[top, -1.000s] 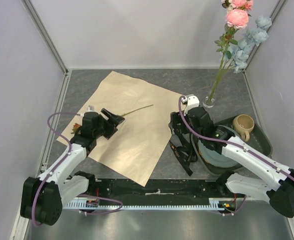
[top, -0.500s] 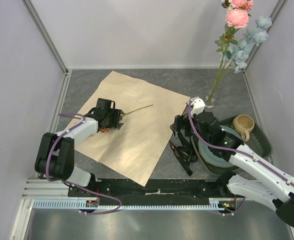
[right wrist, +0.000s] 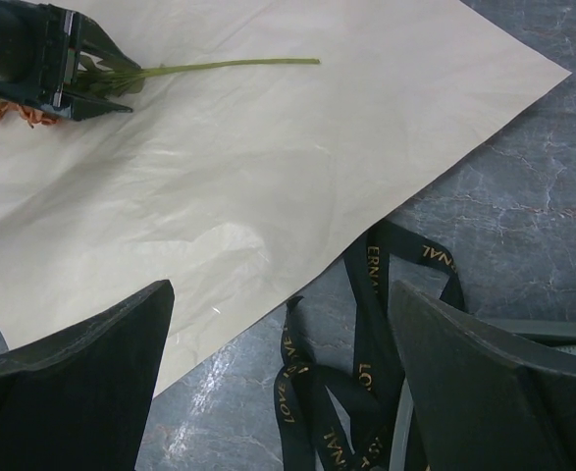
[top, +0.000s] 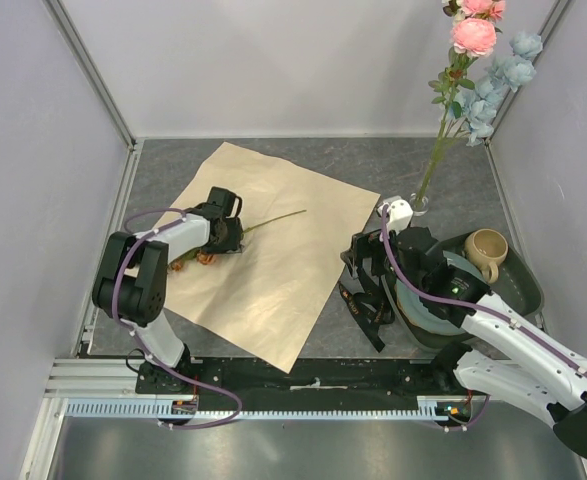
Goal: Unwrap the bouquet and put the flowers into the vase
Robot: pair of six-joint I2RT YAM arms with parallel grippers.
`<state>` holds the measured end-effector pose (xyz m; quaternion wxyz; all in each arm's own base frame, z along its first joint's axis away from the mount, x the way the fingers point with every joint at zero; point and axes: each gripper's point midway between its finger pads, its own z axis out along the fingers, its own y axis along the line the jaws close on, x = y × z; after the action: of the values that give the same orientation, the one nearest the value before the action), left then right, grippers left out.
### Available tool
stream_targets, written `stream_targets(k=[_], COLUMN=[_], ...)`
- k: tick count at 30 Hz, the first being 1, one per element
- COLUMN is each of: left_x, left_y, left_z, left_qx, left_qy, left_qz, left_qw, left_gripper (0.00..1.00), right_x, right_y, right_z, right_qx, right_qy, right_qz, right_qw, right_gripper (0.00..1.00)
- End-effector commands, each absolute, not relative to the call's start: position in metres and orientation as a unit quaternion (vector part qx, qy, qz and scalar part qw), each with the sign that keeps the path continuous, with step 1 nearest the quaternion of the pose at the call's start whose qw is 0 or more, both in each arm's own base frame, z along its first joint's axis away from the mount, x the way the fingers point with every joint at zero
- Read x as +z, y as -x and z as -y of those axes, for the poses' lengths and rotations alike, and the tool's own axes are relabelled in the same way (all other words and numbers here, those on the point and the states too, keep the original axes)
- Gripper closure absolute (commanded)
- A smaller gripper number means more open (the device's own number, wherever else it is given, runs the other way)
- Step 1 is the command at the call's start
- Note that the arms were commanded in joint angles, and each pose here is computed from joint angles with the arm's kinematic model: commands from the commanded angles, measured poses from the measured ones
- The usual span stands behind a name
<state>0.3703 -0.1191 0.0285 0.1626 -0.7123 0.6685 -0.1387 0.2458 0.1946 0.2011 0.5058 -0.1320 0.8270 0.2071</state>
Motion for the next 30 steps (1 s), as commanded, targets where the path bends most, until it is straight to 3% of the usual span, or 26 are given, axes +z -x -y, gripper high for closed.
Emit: stream_targets(k=[1,8,20,30], left_x=[0.036,0.048,0.018,0.041], left_y=[-0.389,-0.404,-0.400,-0.403], left_z=[0.104,0.100,0.104,0.097], left_qx=[-0.115,-0.094,-0.072,-0.071], left_qy=[0.742,0.736,0.754,0.702], left_qz=[-0.630,-0.633,-0.626,-0.671], left_qw=[0.198,0.223,0.188,0.229], left_gripper=[0.47,0.48,0.48,0.98], right_x=[0.204,0.202,0.198,0.201], right_y=[-0.243,-0.243,-0.246,-0.248], right_z=[-0.198,-0.199,-0.199,-0.193], right_qx=[0.220,0.220,0.213,0.196], right_qy=[0.134,0.136,0.136,0.132], right_qz=[-0.821,-0.822,-0.825,-0.828], right_qw=[0.510,0.507,0.505,0.508], right_gripper=[0.02,0.02,0.02,0.02])
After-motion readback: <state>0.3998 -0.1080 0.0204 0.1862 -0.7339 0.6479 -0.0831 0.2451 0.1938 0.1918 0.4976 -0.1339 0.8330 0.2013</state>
